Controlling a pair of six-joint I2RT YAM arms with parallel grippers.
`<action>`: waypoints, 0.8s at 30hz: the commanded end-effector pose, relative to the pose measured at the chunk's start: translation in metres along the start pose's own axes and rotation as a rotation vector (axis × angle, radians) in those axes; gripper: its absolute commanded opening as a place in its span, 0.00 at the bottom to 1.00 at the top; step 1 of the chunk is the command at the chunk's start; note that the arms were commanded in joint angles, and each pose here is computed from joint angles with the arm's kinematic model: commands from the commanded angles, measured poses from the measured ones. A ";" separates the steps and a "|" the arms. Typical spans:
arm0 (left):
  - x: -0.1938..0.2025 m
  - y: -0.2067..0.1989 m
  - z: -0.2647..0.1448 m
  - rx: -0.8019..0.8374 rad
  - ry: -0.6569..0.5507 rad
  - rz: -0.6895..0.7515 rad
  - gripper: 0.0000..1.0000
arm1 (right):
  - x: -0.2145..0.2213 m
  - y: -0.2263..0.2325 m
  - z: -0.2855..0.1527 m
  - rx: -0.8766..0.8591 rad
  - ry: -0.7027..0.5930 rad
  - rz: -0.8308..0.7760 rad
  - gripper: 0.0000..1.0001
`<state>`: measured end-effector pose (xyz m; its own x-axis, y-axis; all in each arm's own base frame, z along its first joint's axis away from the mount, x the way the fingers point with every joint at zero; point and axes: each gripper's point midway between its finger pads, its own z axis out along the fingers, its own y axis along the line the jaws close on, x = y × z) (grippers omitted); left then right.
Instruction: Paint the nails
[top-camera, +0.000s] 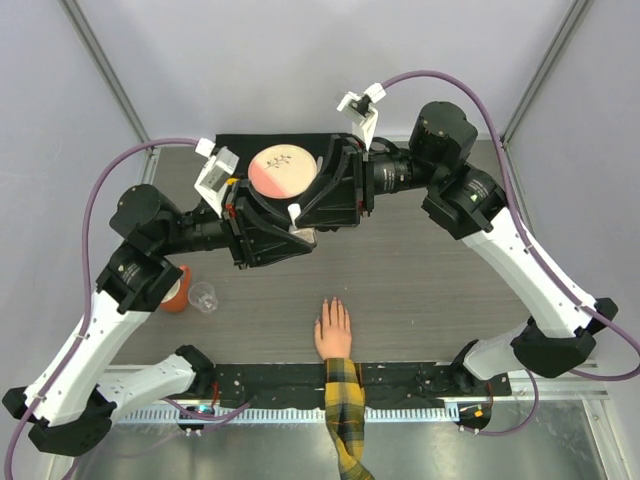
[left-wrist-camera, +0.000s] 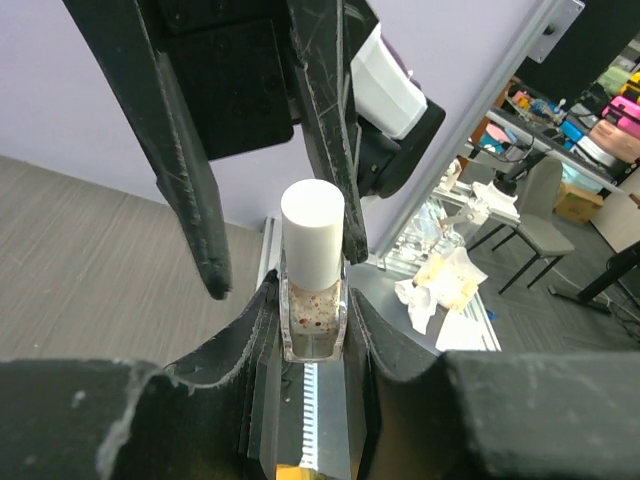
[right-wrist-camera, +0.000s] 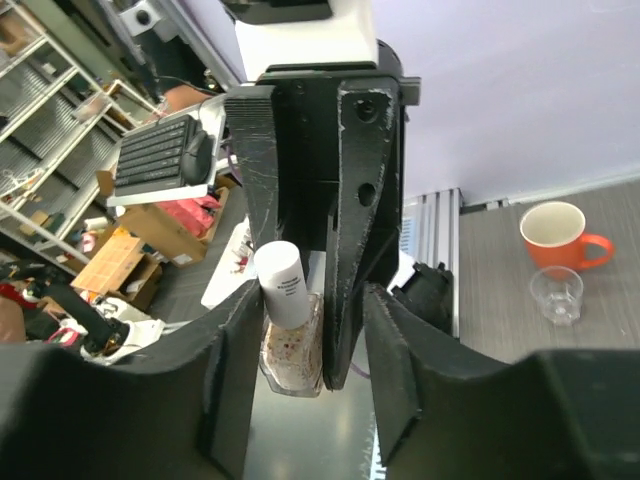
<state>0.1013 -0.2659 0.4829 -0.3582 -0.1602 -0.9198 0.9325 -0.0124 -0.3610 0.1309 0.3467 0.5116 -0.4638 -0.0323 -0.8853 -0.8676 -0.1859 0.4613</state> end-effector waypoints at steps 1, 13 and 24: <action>-0.017 -0.022 -0.002 0.080 -0.044 0.051 0.00 | -0.018 0.034 -0.006 -0.118 -0.055 -0.055 0.42; -0.054 0.043 -0.013 -0.340 -0.169 0.133 0.00 | -0.013 -0.010 -0.020 0.214 -0.096 -0.179 0.01; -0.063 0.133 -0.020 -0.713 -0.048 0.269 0.00 | -0.001 -0.079 -0.045 1.400 0.007 -0.430 0.01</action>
<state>0.1887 -0.2526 0.4802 -0.2484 -0.1262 -0.9604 0.8379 0.4695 -0.2784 0.1888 0.3549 0.5197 -0.1209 0.0373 -0.9920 -0.6644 0.7394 0.1087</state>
